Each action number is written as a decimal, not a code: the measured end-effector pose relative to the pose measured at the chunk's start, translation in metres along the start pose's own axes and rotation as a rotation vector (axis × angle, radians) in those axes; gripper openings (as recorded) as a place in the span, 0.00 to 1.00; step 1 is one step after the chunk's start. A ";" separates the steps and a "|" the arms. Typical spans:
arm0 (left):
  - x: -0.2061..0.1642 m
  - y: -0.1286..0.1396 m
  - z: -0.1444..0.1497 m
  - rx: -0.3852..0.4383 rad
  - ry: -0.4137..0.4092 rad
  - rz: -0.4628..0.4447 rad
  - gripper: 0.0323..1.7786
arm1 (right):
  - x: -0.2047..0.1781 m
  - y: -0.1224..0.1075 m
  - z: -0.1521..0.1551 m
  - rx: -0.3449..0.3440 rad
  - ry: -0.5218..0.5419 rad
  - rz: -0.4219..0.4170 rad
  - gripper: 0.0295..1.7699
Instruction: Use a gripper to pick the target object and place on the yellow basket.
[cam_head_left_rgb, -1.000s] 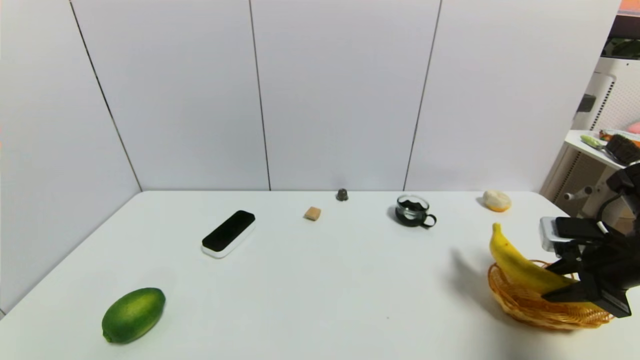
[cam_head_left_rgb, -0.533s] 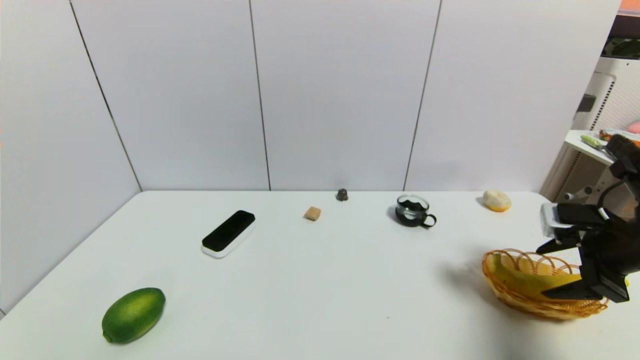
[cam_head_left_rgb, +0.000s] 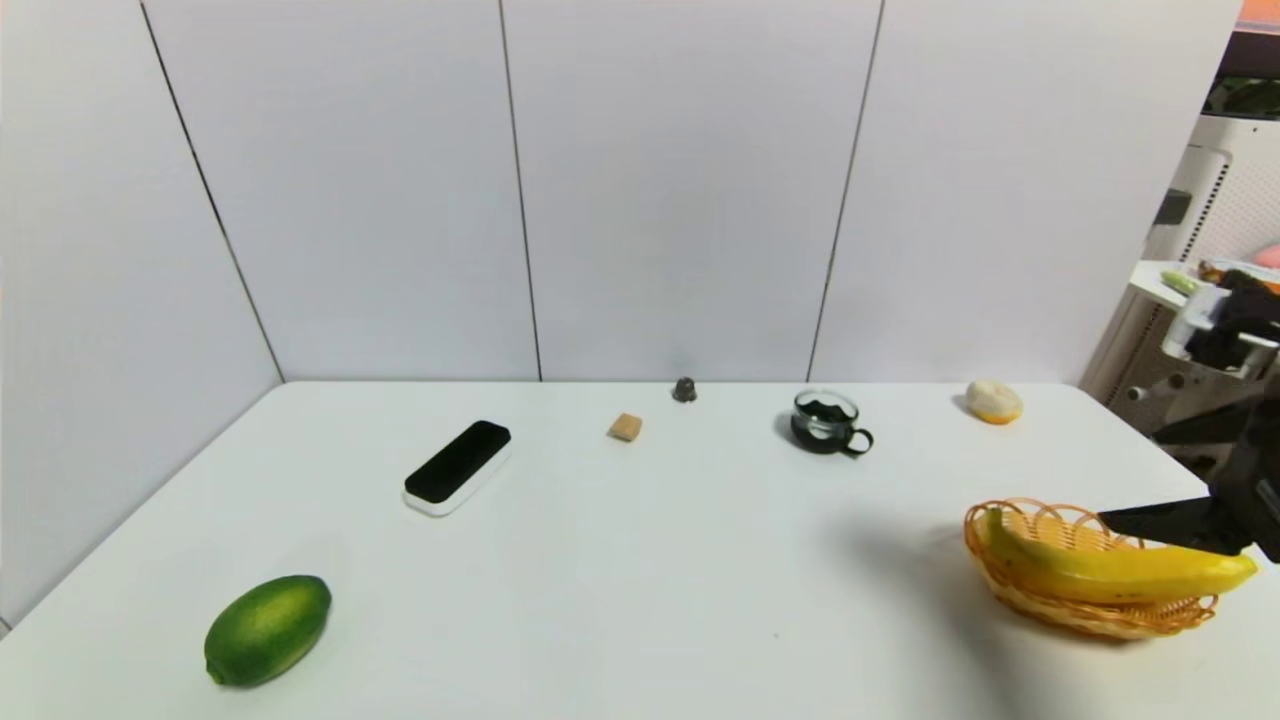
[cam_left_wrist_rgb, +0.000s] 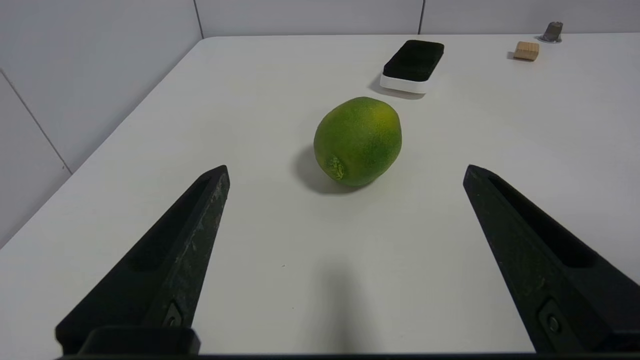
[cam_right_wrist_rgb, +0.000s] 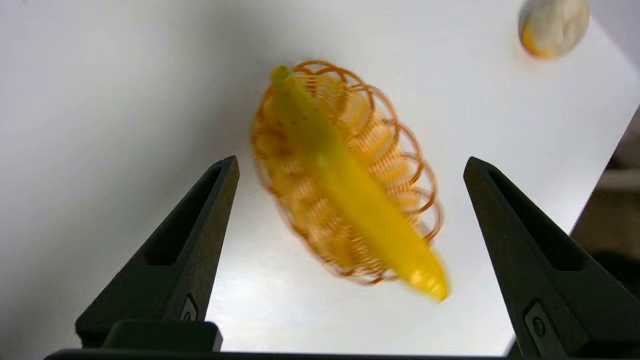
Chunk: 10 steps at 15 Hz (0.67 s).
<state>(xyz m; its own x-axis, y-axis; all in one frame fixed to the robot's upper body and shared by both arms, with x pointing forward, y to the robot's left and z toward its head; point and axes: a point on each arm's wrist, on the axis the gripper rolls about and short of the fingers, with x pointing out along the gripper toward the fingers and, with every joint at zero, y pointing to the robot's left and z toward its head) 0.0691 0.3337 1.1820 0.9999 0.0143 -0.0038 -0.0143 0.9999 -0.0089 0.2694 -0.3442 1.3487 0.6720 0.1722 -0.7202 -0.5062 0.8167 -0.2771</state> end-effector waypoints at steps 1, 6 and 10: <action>0.000 0.000 0.000 0.000 0.000 0.000 0.95 | -0.013 0.013 -0.010 0.078 -0.023 -0.011 0.89; 0.000 0.000 0.000 0.000 0.000 0.000 0.95 | -0.058 0.082 -0.084 0.333 -0.238 -0.108 0.93; 0.000 0.000 0.000 0.000 0.000 0.000 0.95 | -0.035 0.122 -0.152 0.414 -0.444 -0.236 0.94</action>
<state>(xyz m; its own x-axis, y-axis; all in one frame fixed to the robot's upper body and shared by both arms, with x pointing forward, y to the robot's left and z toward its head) 0.0691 0.3336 1.1820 0.9999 0.0143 -0.0034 -0.0143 0.9999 -0.0089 0.1017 -0.3345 1.2438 0.9441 0.1015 -0.3137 -0.1275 0.9898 -0.0634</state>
